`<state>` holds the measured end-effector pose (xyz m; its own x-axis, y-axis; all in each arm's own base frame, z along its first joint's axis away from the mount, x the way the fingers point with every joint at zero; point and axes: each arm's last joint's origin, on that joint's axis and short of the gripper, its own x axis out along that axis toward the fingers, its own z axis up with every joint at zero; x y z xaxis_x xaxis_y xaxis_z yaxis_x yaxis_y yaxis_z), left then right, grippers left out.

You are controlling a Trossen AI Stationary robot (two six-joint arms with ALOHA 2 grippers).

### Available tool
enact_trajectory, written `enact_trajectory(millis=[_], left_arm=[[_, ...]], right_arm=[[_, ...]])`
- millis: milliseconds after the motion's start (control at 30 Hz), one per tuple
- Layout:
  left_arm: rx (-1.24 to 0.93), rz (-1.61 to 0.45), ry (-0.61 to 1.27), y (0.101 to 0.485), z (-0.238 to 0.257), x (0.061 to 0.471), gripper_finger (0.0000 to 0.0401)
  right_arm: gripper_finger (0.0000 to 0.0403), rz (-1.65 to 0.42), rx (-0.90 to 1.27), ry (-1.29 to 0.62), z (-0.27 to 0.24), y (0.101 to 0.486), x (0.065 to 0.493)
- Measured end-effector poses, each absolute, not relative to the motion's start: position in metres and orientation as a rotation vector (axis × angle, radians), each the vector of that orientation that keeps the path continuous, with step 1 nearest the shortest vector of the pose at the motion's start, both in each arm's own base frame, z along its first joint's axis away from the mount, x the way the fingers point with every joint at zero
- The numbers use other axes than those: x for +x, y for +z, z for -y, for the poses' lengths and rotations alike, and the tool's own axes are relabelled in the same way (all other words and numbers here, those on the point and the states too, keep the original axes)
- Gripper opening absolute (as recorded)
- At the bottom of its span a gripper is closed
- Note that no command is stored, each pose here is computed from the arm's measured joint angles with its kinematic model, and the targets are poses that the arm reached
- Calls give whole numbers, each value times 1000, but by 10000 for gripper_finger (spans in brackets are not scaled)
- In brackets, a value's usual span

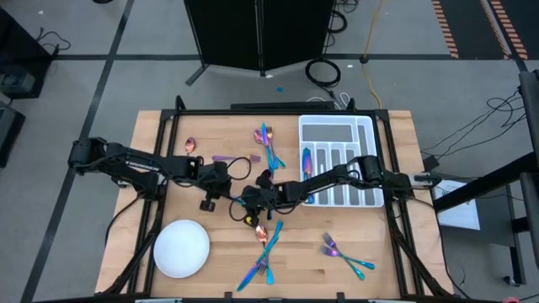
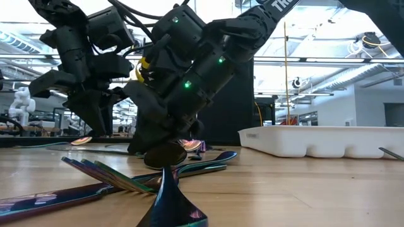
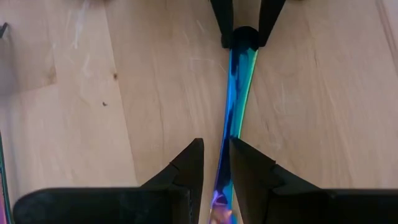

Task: Sort silverware
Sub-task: Put the blue knife into the utensil organizer

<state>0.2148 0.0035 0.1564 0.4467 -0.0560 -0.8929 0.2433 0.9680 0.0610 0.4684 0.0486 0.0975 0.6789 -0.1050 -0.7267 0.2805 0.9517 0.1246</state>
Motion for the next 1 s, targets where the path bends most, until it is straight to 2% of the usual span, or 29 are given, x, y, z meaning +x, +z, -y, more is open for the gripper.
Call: enact_trajectory(millis=[167, 667, 1000], left_arm=[[190, -1094, -186, 156, -4, 215, 80], [183, -1093, -186, 157, -3, 215, 80], [-103, -1117, -112, 150, -12, 218, 80]], right_arm=[[78, -789, 146, -229, -59, 100, 466], [77, -794, 89, -250, -63, 100, 465], [77, -777, -83, -296, -77, 101, 462]])
